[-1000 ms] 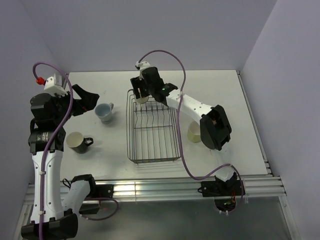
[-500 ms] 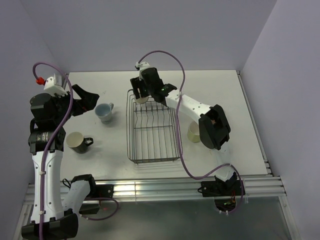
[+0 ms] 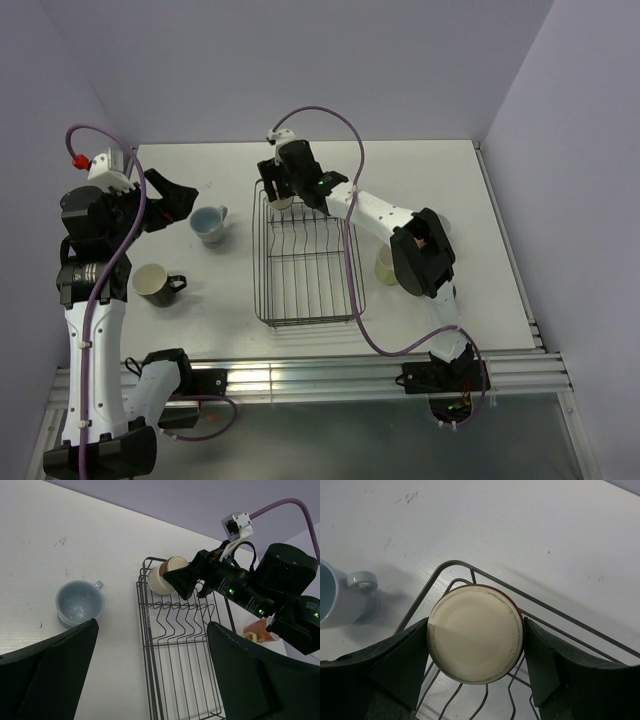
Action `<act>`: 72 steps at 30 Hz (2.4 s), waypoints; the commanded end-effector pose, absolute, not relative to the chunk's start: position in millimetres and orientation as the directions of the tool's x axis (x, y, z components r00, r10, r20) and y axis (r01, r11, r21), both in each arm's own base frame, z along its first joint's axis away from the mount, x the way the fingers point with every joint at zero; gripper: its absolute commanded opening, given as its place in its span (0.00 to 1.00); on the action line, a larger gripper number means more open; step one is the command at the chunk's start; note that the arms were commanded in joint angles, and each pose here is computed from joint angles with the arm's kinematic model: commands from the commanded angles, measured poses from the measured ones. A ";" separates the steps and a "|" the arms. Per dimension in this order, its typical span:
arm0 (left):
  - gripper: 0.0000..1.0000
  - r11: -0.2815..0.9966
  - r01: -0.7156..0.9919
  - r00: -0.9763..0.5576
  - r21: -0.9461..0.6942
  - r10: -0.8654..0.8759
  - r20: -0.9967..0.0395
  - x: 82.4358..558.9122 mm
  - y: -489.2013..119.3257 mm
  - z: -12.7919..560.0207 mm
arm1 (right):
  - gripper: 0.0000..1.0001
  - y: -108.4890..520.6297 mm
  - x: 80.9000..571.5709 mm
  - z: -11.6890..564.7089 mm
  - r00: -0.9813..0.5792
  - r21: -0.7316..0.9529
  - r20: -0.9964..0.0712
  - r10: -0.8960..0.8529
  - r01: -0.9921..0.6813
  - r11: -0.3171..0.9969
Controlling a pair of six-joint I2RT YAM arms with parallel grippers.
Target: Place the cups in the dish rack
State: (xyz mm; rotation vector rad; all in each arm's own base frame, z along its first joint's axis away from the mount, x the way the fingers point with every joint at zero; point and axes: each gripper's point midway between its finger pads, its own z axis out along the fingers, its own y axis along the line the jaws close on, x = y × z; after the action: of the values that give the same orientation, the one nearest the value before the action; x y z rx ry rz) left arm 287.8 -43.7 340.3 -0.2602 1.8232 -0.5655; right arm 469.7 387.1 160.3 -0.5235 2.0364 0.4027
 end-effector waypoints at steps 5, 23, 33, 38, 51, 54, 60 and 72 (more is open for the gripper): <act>0.99 0.854 0.120 -0.308 -0.506 -0.453 -0.837 291.0 -44.3 345.2 | 0.00 394.7 469.7 148.9 -0.445 0.067 -0.873 -0.197 -0.510 0.858; 0.99 0.869 0.093 -0.318 -0.485 -0.436 -0.842 293.7 -39.1 337.3 | 0.00 383.4 482.2 125.0 -0.458 -0.011 -0.855 -0.243 -0.452 0.892; 0.99 0.866 0.091 -0.325 -0.491 -0.440 -0.837 295.0 -39.5 334.0 | 0.00 384.8 475.2 134.7 -0.472 0.030 -0.854 -0.218 -0.462 0.886; 0.99 0.864 0.092 -0.326 -0.495 -0.443 -0.835 296.2 -39.8 334.8 | 0.00 382.7 468.1 143.5 -0.482 0.035 -0.847 -0.225 -0.472 0.881; 0.99 0.862 0.092 -0.330 -0.499 -0.446 -0.832 296.6 -40.3 333.5 | 0.00 373.8 460.2 157.9 -0.483 0.039 -0.849 -0.215 -0.463 0.885; 0.99 0.862 0.092 -0.332 -0.499 -0.446 -0.831 296.4 -40.3 333.2 | 0.00 372.2 460.7 165.4 -0.471 0.029 -0.855 -0.216 -0.460 0.888; 0.99 0.859 0.095 -0.334 -0.502 -0.448 -0.829 297.1 -41.1 333.2 | 0.00 370.3 461.7 161.2 -0.499 0.000 -0.828 -0.257 -0.458 0.889; 0.99 0.861 0.097 -0.334 -0.500 -0.445 -0.831 296.4 -41.5 333.5 | 0.00 374.8 463.0 129.4 -0.544 0.007 -0.786 -0.293 -0.482 0.876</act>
State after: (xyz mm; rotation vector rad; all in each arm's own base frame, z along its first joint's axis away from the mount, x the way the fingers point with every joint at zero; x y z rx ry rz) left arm 295.4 -40.6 324.4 -0.2842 1.8671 -0.5571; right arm 455.8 368.9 128.6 -0.5487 2.1863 0.2601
